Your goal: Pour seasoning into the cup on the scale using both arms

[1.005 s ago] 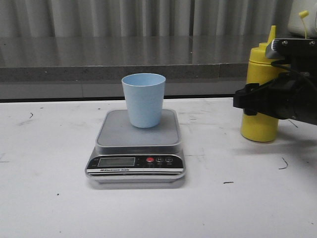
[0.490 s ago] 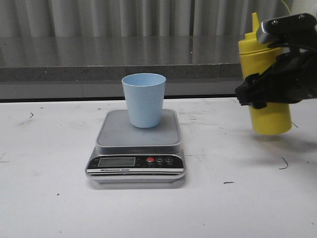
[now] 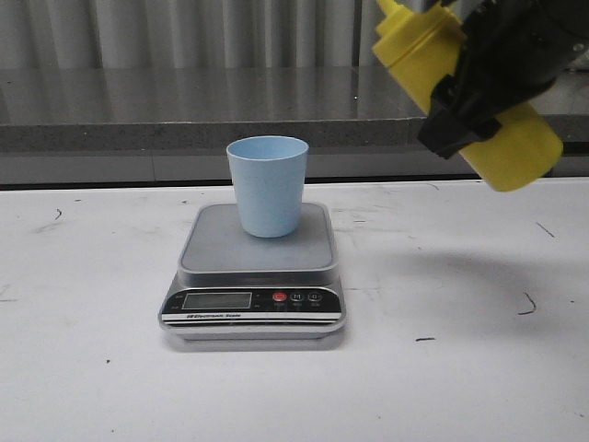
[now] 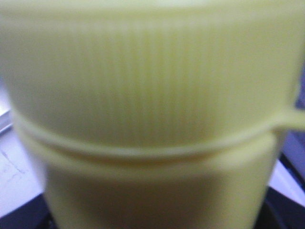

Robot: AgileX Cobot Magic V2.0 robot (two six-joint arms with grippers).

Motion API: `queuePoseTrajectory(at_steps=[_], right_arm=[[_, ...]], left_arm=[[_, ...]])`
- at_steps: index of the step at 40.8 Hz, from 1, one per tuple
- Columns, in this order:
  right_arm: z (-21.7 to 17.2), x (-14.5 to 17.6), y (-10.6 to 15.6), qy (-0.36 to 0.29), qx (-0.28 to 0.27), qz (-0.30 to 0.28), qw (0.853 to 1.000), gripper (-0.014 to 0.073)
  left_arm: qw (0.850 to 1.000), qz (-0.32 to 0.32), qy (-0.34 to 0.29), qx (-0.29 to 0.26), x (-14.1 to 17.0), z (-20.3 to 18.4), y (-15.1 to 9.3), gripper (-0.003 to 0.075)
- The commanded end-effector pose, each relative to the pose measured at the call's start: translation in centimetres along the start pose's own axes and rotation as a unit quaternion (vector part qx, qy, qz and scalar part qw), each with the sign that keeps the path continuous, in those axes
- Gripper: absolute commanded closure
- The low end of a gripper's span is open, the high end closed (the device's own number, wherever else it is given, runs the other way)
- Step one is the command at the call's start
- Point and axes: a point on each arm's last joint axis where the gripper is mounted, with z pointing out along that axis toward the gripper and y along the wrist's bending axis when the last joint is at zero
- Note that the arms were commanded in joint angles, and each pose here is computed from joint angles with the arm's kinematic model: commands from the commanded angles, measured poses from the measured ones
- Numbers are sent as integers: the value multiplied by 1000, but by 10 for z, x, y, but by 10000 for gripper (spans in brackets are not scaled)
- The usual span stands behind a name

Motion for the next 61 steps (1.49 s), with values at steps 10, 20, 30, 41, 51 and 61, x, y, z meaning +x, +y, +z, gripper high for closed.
queuePoseTrajectory(at_steps=[10, 20, 30, 41, 51, 61], right_arm=[[-15, -70, -5, 21, 48, -165, 985, 329], [7, -96, 15, 110, 140, -332, 926, 328], [23, -100, 23, 139, 188, -431, 871, 328], [25, -106, 18, 137, 230, -491, 829, 328], [25, -107, 18, 135, 234, -496, 826, 328], [25, -106, 19, 134, 231, -489, 830, 328]], left_arm=[[999, -4, -50, 5, -14, -6, -1, 321], [999, -4, -50, 5, -14, -6, -1, 321], [999, -4, -50, 5, -14, -6, -1, 321], [999, -4, -50, 5, -14, -6, -1, 321], [999, -4, -50, 5, -14, -6, -1, 321], [999, -4, -50, 5, -14, -6, -1, 321]])
